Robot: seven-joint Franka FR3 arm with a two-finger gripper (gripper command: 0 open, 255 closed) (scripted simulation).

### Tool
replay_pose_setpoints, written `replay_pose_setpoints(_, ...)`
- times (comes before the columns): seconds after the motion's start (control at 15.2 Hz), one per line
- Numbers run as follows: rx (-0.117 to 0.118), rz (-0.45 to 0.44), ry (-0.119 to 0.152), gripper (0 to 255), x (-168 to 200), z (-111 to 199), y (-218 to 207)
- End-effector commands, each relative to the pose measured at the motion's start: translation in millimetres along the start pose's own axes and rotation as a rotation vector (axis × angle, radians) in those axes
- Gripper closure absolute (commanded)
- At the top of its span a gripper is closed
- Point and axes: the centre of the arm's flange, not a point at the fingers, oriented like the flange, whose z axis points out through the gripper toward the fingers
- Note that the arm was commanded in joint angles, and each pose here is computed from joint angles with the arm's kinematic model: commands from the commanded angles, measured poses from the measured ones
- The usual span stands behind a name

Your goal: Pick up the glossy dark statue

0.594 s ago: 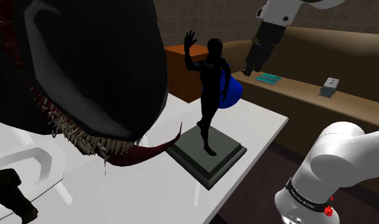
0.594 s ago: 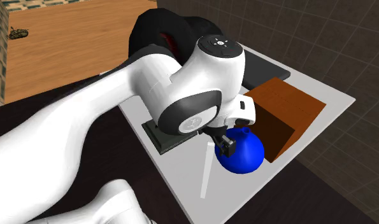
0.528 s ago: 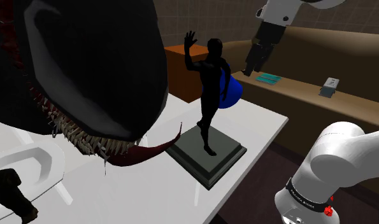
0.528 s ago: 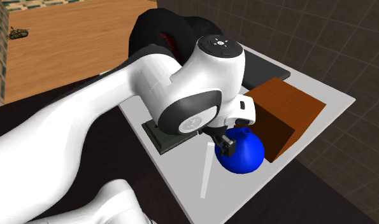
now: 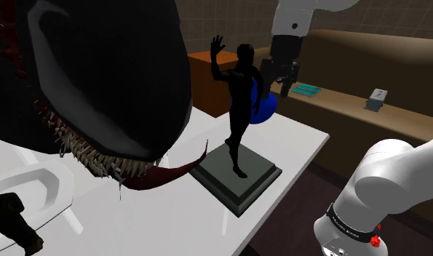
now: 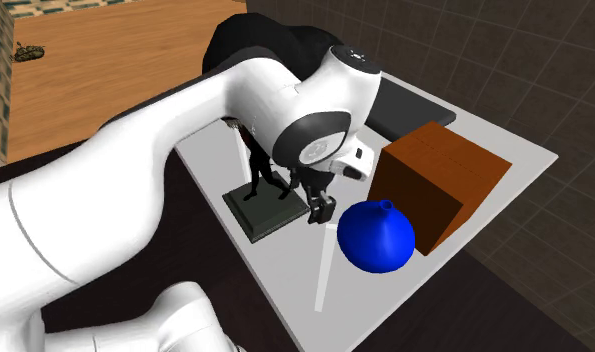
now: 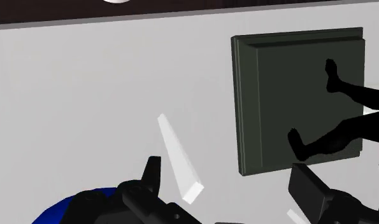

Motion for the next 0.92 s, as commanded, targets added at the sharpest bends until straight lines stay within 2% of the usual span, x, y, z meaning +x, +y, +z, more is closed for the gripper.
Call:
replay_pose_setpoints(0.0, 0.025, 0.069, -0.074, 0, 6, 11, -20)
replay_pose_setpoints(0.59, 0.138, 0.361, -0.389, 0, 45, 56, -107)
replay_pose_setpoints(0.86, 0.139, 0.364, -0.392, 0, 48, 72, -106)
